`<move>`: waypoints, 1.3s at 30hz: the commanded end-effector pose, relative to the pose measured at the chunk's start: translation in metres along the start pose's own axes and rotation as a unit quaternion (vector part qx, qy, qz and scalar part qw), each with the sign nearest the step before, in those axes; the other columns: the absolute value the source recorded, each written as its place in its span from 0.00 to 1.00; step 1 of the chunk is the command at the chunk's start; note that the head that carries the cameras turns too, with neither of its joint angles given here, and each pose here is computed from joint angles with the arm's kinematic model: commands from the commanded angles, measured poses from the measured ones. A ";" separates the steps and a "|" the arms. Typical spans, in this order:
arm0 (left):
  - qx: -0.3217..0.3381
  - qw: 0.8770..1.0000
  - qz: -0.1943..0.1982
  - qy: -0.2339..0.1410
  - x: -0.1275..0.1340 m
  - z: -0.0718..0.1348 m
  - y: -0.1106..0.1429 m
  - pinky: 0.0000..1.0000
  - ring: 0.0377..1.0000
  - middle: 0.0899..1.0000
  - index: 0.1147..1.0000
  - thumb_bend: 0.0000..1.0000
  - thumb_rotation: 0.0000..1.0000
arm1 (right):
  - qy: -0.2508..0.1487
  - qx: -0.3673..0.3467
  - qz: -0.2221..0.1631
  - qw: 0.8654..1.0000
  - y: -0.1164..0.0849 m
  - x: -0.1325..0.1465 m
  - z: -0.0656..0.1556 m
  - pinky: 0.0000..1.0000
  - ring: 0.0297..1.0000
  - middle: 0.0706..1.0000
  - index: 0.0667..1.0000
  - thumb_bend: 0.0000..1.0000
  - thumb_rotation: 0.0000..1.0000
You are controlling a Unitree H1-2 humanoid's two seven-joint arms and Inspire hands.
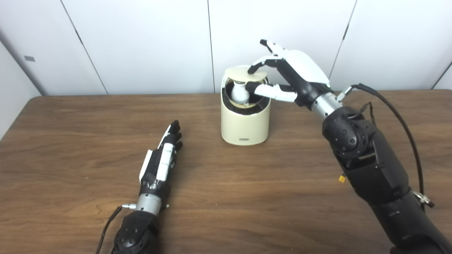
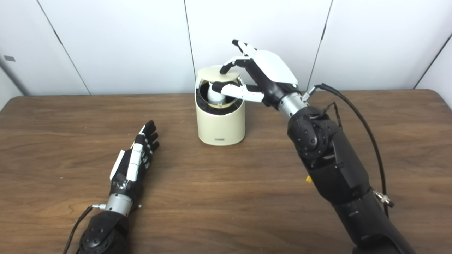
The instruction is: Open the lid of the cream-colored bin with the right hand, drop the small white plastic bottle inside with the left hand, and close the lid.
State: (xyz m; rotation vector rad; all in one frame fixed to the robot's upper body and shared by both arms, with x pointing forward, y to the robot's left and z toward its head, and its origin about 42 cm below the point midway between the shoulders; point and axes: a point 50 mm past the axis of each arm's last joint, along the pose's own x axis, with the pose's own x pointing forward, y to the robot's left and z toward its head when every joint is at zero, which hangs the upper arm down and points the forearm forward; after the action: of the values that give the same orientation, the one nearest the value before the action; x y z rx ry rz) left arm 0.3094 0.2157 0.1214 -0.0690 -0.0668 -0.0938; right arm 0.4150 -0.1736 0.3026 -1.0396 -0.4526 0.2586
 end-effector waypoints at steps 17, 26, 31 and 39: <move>0.014 1.000 0.000 0.004 0.007 0.003 -0.001 1.00 1.00 1.00 1.00 0.75 0.90 | -0.025 -0.020 0.030 0.999 0.009 -0.013 0.008 1.00 1.00 1.00 0.63 0.65 1.00; 0.020 1.000 0.004 0.003 0.007 0.003 -0.002 1.00 1.00 1.00 1.00 0.74 0.90 | -0.015 -0.023 0.038 0.999 0.015 -0.016 0.005 1.00 1.00 1.00 0.66 0.65 1.00; 0.021 1.000 0.003 0.001 0.007 0.004 -0.003 1.00 1.00 1.00 1.00 0.74 0.90 | -0.016 -0.026 0.039 0.999 0.015 -0.016 0.003 1.00 1.00 1.00 0.66 0.64 1.00; 0.025 1.000 0.000 -0.009 0.009 0.006 -0.005 1.00 1.00 1.00 1.00 0.73 0.90 | -0.011 -0.049 0.054 0.997 0.023 -0.016 0.001 1.00 1.00 1.00 0.65 0.62 1.00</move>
State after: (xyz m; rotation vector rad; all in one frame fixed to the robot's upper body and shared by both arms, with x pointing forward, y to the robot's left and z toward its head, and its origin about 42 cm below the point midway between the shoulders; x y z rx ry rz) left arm 0.3110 0.2141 0.1229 -0.0367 -0.0727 -0.0870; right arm 0.3985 -0.1687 0.2739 -1.1214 -0.4083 0.3413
